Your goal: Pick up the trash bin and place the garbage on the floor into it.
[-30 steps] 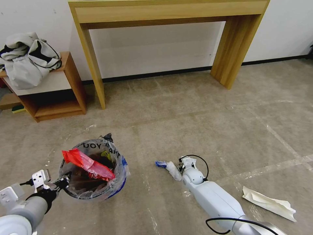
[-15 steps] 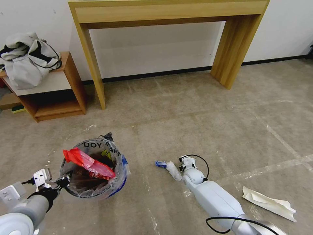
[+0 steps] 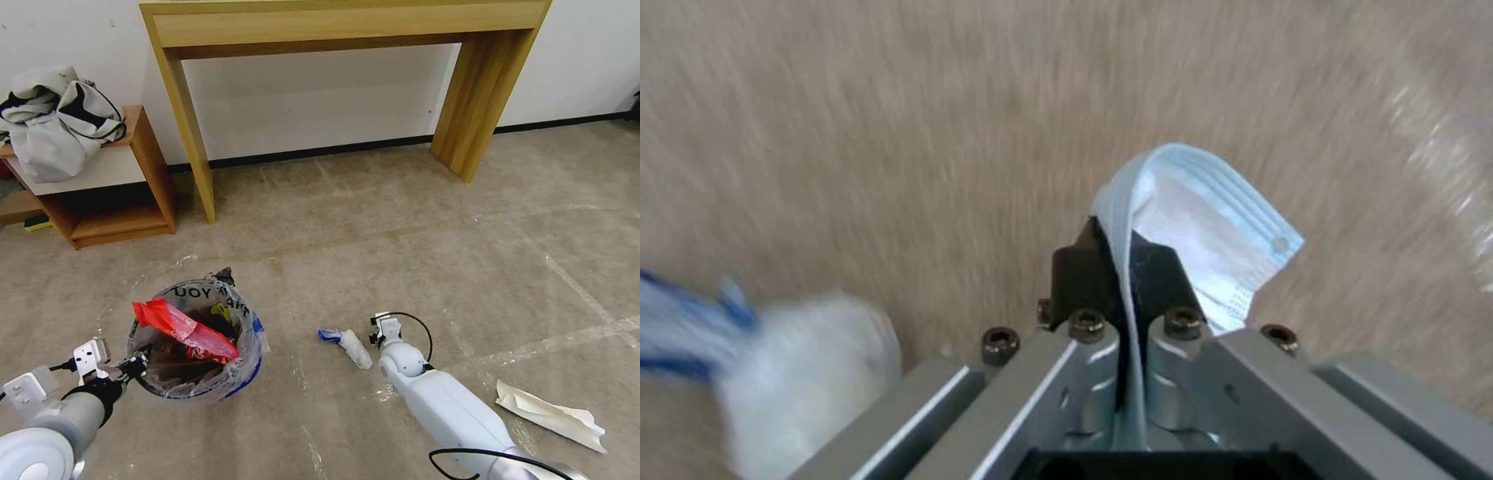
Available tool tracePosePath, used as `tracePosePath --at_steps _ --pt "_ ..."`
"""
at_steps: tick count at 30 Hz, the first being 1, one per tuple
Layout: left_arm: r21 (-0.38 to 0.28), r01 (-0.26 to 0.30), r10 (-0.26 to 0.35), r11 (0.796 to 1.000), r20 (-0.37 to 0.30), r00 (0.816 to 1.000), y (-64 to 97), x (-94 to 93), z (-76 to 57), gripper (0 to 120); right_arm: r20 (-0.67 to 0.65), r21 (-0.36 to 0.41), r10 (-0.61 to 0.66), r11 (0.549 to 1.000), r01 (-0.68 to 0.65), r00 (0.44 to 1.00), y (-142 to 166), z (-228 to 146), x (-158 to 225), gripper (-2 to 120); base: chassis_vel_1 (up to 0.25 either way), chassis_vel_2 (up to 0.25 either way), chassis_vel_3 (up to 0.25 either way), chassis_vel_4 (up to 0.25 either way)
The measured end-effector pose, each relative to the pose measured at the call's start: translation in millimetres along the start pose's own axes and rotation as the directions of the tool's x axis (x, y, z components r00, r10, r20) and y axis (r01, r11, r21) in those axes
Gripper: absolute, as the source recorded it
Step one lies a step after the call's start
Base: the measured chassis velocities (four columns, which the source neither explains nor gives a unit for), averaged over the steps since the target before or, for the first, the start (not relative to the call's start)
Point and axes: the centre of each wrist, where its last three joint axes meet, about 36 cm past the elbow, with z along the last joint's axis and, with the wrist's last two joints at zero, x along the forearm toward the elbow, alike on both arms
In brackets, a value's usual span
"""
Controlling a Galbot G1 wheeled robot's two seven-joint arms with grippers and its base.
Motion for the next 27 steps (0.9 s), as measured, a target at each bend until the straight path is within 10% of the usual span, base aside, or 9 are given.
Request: tracePosePath --at_steps 14,27 --pt "-0.004 -0.013 0.013 1.0 0.006 1.0 -4.8 8.2 -1.9 1 0.311 -0.037 -0.171 0.981 0.192 0.935 -15 -103 107 0 0.0 0.0 0.0 0.0" --pt "0.001 -0.072 0.072 0.997 -0.02 0.997 -20.8 14.7 -1.8 1 0.632 0.096 -0.576 0.722 0.685 0.519 19 -174 207 0 0.0 0.0 0.0 0.0"
